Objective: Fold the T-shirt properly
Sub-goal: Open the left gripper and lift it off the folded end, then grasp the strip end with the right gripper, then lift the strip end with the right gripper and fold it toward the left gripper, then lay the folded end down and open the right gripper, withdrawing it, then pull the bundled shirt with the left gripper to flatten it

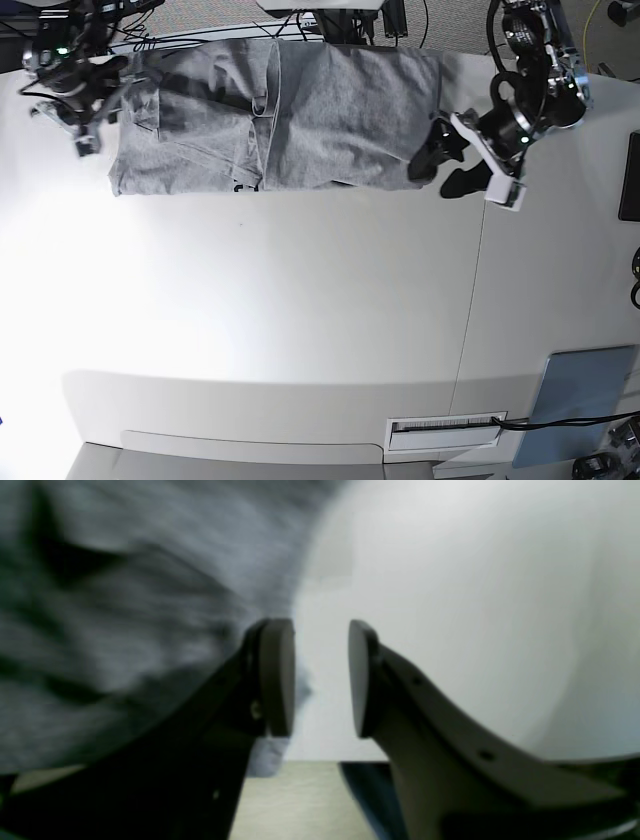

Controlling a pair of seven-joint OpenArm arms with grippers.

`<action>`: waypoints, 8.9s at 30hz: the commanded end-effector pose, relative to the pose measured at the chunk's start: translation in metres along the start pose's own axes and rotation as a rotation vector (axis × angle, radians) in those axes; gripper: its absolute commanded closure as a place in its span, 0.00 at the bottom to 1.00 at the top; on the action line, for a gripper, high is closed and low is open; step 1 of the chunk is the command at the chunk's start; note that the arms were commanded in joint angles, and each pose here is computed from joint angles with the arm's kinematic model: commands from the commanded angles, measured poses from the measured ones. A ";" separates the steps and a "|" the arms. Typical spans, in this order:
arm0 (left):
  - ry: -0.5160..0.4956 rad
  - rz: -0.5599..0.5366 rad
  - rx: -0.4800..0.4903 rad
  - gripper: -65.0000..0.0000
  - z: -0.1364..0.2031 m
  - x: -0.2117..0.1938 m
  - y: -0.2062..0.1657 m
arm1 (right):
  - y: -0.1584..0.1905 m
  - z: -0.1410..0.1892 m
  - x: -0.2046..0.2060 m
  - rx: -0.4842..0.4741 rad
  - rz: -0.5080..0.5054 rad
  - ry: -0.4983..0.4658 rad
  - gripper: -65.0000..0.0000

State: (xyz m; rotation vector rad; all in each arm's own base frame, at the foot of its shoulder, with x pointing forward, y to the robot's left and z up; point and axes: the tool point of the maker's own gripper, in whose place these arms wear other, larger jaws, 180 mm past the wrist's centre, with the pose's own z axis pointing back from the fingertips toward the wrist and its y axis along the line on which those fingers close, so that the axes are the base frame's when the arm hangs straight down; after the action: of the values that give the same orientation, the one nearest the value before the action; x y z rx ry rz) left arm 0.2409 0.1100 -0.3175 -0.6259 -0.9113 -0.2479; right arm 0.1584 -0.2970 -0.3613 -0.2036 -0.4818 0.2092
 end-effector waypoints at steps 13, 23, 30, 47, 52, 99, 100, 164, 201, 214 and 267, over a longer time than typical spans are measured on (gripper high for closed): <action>0.012 -0.041 0.012 0.41 0.015 0.000 0.007 | -0.015 0.002 0.001 0.132 -0.232 -0.101 0.58; 0.018 -0.042 0.012 0.41 0.015 -0.001 0.007 | 0.013 -0.022 -0.022 0.381 -0.425 0.000 0.58; 0.019 -0.041 0.012 0.41 0.015 -0.001 0.007 | 0.038 -0.033 -0.032 0.591 -0.525 0.070 0.58; 0.018 -0.040 0.012 0.41 0.015 -0.001 0.007 | 0.044 -0.027 -0.007 0.661 -0.485 -0.078 0.79; 0.018 -0.040 0.012 0.41 0.015 -0.001 0.007 | 0.049 -0.028 0.002 0.677 -0.461 -0.129 1.00; 0.019 -0.060 0.000 0.48 0.015 -0.001 0.005 | 0.070 -0.047 -0.003 0.572 -0.364 0.043 0.73; 0.020 -0.060 0.000 0.48 0.015 -0.001 0.005 | 0.068 -0.048 -0.003 0.565 -0.364 0.041 0.81; 0.229 0.043 0.109 0.48 0.038 -0.109 0.026 | 0.362 0.113 0.166 0.888 0.095 -0.573 1.00; 0.218 -0.121 0.012 0.49 -0.046 -0.060 -0.004 | 0.366 0.103 0.197 0.866 0.101 -0.711 1.00; 0.221 -0.132 0.020 0.49 -0.043 -0.059 0.000 | 0.385 0.142 0.192 1.073 0.181 -0.811 0.51; 0.165 0.021 0.005 0.54 -0.052 -0.047 -0.073 | 0.077 0.061 0.152 -0.030 -0.050 -0.553 0.51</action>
State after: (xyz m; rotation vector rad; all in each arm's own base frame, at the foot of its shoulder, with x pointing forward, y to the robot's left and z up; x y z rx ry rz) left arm 0.2090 0.0189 -0.3585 -0.5875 -0.7091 -0.2721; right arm 0.2464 -0.1779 -0.2716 -0.1568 -0.9935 0.2060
